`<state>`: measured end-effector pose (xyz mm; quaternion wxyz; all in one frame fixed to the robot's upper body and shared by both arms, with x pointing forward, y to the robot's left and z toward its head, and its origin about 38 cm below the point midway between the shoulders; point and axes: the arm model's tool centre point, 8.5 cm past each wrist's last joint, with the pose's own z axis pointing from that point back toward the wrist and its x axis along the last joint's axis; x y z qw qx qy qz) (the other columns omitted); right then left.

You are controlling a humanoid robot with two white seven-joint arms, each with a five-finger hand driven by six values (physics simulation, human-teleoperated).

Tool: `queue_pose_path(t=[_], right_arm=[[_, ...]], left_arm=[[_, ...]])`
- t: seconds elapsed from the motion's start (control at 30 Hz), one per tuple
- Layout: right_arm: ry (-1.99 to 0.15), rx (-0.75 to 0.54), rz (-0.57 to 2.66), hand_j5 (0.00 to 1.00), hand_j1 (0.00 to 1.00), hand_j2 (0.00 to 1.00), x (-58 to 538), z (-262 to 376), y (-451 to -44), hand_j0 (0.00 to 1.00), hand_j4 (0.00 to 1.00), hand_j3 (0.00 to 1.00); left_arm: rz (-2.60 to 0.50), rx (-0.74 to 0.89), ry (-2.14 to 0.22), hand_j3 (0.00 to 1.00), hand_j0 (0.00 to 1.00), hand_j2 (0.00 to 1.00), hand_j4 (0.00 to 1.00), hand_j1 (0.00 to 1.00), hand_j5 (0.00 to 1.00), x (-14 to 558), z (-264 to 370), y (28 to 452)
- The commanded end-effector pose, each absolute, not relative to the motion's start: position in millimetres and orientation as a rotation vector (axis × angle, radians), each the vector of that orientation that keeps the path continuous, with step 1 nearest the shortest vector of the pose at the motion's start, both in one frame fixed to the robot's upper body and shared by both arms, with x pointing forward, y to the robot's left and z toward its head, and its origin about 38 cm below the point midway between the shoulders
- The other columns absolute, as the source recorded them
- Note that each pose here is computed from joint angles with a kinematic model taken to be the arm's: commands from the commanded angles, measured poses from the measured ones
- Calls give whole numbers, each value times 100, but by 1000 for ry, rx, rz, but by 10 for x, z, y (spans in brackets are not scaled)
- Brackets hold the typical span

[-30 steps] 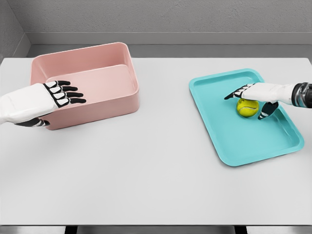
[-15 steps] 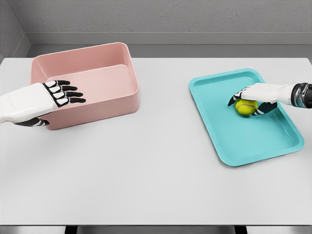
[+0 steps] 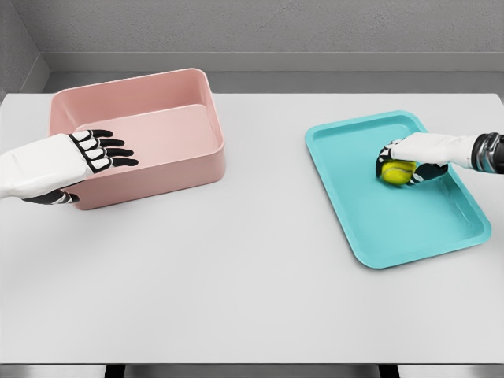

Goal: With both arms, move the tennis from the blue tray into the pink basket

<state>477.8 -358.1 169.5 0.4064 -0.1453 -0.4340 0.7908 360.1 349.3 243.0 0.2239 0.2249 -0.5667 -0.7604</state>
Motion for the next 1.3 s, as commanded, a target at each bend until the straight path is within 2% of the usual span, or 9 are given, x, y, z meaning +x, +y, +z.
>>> queue_pose_path(t=[0.0,0.5,0.93,1.27], right_arm=[[-1117,-373,1996,46,46,46,4780,1761,-3553,46,46,46],[-1218,-406,2085,46,46,46,4728,2084,-3273,46,46,46],[-1387,-389,2257,44,44,44,4454,2364,-2643,44,44,44],[-1485,-326,2355,44,44,44,4176,2378,-2249,44,44,44]], left_arm=[[-2091,618,-1567,100,100,100,100,100,100,3601,2439,3501],[-2093,616,-1572,100,100,100,100,100,100,3596,2445,3487],[-2094,615,-1575,100,100,100,100,100,100,3592,2448,3479],[-2095,614,-1572,100,100,100,100,100,100,3589,2445,3483]])
